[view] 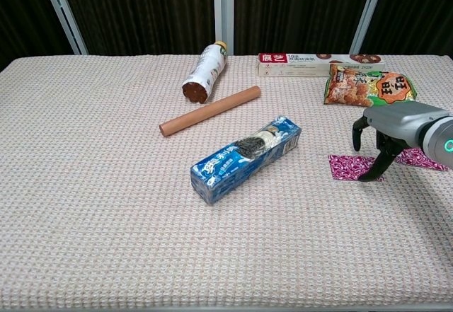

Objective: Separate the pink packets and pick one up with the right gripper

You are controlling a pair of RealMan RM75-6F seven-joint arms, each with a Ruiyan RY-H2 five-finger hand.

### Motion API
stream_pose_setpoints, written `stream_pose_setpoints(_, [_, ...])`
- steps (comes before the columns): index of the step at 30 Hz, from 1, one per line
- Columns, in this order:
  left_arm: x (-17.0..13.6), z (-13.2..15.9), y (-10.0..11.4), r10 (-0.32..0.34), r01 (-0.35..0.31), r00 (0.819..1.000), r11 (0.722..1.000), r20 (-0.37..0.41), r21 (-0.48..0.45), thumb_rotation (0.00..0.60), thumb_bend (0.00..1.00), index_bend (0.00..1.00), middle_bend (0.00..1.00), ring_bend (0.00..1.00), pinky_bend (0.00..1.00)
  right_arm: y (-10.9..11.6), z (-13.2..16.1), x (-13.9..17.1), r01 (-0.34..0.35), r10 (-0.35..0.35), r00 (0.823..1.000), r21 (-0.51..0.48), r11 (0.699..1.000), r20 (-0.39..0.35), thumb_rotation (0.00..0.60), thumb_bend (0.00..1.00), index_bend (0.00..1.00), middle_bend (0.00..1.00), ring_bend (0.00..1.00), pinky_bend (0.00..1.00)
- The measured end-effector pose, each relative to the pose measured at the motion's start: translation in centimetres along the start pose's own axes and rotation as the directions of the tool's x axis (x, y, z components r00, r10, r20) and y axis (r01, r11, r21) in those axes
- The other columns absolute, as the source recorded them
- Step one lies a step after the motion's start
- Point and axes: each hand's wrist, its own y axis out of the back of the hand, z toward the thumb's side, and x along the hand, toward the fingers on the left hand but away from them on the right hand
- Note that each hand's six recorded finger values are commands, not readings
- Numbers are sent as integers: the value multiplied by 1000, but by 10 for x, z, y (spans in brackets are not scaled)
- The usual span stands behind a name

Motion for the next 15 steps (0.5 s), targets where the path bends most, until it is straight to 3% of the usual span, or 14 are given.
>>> stream_pose_setpoints(15, [1,-5,-1,-2,2,1000,1000,-7,-2,600,3,278,294,233,262,-2,2,-9,-18,18,1000,-11,1000,8,478,0,397,1000,1000,1000])
